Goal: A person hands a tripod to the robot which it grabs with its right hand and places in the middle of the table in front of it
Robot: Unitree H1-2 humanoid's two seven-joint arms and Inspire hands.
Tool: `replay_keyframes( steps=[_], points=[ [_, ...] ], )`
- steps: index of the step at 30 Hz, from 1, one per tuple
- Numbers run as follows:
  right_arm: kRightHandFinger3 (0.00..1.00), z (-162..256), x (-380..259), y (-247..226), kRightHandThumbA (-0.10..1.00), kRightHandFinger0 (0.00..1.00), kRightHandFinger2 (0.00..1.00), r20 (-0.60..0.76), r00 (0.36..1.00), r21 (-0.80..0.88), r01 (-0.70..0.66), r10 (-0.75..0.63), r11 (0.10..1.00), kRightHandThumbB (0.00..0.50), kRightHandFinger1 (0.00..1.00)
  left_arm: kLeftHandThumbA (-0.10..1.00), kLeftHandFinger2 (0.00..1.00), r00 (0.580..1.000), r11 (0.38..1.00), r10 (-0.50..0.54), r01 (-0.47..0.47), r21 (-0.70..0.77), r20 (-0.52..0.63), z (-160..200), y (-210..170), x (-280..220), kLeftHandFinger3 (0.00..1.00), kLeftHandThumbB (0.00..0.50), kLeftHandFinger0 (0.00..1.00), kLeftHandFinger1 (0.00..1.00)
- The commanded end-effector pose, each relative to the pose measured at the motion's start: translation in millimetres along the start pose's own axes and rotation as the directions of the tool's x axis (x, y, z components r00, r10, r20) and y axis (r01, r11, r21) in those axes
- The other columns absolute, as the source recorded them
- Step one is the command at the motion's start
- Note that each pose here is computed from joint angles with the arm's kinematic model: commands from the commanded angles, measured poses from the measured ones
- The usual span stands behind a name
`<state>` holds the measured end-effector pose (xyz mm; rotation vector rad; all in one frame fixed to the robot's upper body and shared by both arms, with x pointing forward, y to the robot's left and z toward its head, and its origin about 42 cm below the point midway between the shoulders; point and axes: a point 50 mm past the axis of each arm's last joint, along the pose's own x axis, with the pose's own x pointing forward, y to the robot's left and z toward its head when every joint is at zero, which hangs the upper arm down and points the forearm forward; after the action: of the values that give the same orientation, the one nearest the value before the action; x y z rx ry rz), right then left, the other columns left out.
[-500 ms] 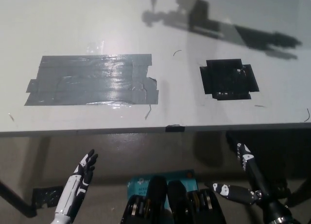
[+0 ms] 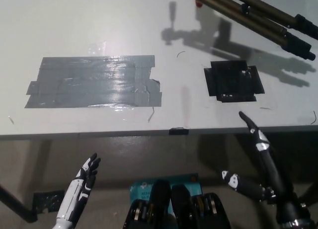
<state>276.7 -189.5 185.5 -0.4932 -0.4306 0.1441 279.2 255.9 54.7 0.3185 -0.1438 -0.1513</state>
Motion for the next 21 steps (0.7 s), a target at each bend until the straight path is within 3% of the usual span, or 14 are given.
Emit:
replay_keyframes(
  steps=[1,11,14,21],
  points=[
    [1.0,84.9,58.1,-29.6,0.86,1.0,1.0,0.232,0.962,-0.419,0.232,-0.143,0.878,0.36,1.0,1.0,1.0,0.996,0.999,0.005,-0.009,0.042,0.085,10.1,10.3,6.6,1.0,0.28,1.0,1.0],
    [1.0,48.2,154.4,-33.2,0.91,1.0,1.0,0.058,0.98,-0.537,0.191,-0.19,0.821,0.332,1.0,1.0,1.0,0.998,1.0,-0.002,0.0,0.027,0.067,7.3,4.9,-7.5,1.0,0.284,1.0,1.0],
    [1.0,42.8,180.4,-38.9,0.98,1.0,1.0,0.025,0.979,-0.574,0.179,-0.201,0.799,0.331,1.0,1.0,1.0,0.998,1.0,0.002,-0.004,0.03,0.068,7.2,5.5,-7.0,1.0,0.29,1.0,1.0],
    [1.0,45.7,227.8,-56.0,0.95,1.0,1.0,-0.002,0.97,-0.603,0.192,-0.241,0.774,0.341,1.0,1.0,1.0,0.998,1.0,-0.001,-0.001,0.024,0.068,7.1,5.3,-5.1,1.0,0.296,1.0,1.0]
  ],
)
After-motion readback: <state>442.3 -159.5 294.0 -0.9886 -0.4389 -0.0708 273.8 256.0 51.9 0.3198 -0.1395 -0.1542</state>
